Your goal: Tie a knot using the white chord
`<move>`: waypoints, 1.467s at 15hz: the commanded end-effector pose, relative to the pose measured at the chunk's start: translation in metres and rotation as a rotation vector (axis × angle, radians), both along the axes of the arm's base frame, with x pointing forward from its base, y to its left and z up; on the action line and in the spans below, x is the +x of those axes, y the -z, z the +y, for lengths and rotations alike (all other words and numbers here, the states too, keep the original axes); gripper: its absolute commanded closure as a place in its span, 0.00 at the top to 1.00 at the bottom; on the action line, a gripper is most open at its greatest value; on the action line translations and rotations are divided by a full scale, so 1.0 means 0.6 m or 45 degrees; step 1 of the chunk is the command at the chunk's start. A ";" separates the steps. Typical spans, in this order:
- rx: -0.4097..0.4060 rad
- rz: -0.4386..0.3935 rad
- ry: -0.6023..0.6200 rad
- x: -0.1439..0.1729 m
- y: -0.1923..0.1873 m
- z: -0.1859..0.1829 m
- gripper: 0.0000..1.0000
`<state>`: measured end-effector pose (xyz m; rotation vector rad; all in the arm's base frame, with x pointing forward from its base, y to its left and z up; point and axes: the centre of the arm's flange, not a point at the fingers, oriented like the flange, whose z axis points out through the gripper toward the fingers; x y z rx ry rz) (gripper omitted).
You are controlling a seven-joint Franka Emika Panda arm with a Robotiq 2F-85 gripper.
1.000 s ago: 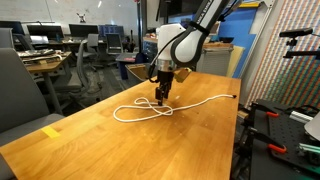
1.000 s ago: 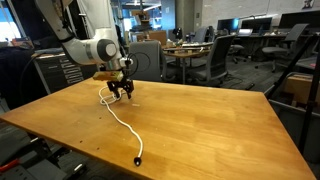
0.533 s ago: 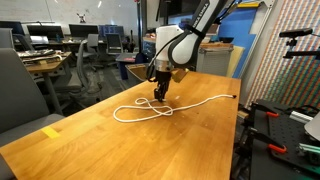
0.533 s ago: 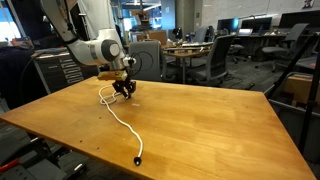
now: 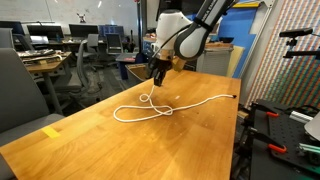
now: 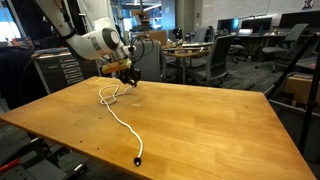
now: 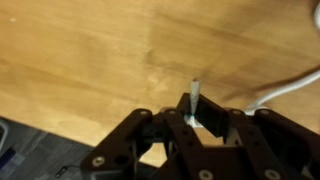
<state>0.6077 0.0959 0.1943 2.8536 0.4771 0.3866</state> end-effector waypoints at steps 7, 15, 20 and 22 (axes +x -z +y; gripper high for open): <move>0.164 -0.405 0.499 -0.150 -0.271 -0.214 0.08; 0.123 -0.692 0.959 -0.259 -0.296 -0.483 0.38; 0.114 -0.636 0.986 -0.261 -0.301 -0.527 0.50; 0.132 -0.600 0.969 -0.258 -0.297 -0.518 0.84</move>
